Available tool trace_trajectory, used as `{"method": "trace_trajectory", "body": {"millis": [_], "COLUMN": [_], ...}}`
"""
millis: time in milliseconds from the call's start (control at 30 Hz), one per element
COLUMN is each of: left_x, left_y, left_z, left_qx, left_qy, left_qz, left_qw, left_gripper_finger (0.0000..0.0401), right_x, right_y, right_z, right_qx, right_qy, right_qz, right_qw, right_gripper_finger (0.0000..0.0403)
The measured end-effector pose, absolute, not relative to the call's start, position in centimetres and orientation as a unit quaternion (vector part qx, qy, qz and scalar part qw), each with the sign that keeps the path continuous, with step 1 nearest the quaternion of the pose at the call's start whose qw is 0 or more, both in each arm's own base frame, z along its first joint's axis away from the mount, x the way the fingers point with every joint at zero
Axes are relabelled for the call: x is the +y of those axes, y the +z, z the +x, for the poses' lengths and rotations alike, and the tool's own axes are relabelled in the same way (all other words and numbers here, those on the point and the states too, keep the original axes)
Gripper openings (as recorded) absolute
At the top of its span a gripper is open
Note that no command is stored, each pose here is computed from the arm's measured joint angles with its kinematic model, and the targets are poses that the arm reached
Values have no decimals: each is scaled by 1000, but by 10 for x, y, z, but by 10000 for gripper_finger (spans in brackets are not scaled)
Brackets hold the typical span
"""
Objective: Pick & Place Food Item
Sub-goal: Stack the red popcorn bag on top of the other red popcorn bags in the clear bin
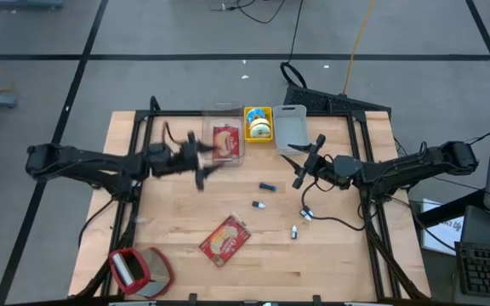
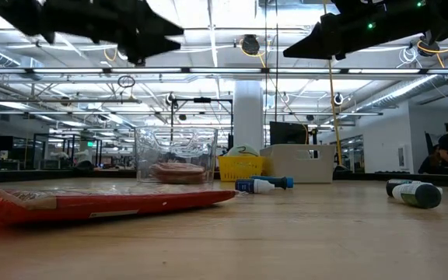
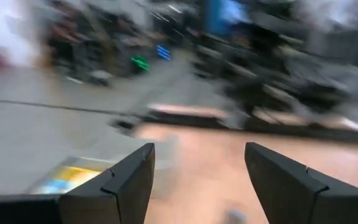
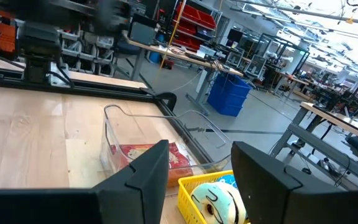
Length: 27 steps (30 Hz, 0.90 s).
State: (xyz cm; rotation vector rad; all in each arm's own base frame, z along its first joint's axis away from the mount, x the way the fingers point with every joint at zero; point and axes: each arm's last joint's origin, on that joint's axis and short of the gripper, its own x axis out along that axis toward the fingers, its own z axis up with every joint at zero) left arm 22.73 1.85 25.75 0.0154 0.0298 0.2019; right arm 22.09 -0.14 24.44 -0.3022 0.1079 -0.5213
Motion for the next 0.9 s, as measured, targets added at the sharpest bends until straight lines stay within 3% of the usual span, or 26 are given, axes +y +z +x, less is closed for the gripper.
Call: {"method": "trace_trajectory", "body": {"millis": [333, 900], "left_x": [-91, -153], "left_y": [267, 162], "left_z": [243, 268], "left_qx": [250, 488], "left_qy": [-22, -81], "left_qz": [-8, -149], "left_qw": [968, 856], "left_gripper_finger": [253, 253], "right_x": [-1, -1], "right_y": [244, 245], "right_z": [221, 221], "right_qx": [53, 50], "right_qy": [-257, -257], "right_qz": [-149, -141], "right_qw": [954, 955], "right_gripper_finger": [163, 161]}}
